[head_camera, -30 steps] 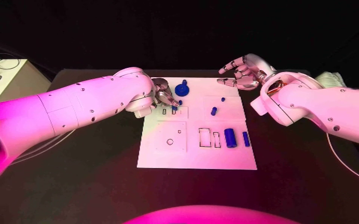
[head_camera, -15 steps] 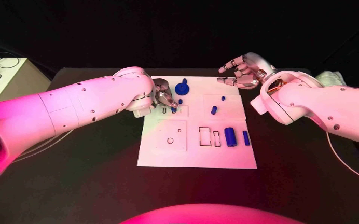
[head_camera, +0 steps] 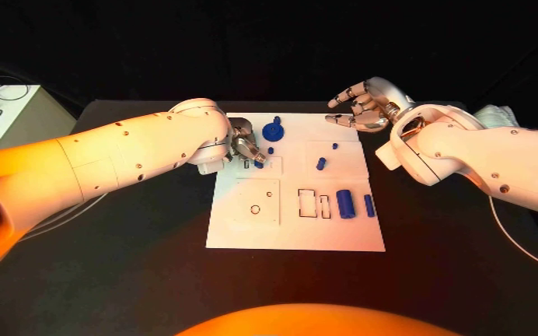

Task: Assemble the parts on the task board

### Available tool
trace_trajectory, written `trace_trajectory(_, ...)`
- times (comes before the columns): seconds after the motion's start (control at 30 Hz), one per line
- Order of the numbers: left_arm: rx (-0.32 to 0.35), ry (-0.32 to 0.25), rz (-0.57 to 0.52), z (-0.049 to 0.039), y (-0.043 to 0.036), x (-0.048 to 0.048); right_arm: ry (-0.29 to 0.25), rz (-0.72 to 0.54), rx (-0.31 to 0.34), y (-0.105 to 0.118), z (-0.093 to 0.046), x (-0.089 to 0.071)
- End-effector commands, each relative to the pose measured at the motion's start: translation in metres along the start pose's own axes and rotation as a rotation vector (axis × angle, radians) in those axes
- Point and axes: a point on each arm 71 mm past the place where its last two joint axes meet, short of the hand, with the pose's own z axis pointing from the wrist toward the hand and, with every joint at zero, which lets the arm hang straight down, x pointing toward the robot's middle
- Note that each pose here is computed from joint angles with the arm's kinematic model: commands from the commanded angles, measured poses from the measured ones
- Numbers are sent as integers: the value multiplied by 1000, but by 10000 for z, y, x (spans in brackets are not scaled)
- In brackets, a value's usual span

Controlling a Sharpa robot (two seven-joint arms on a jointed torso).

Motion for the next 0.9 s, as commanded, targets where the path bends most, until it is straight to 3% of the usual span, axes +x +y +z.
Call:
trace_trajectory(0.03,-2,20,28,0,-7,20,12,-4,-8,8,3,10)
trace_trajectory(0.9,-9,52,44,64,-48,58,14,-4,-7,7,3,13)
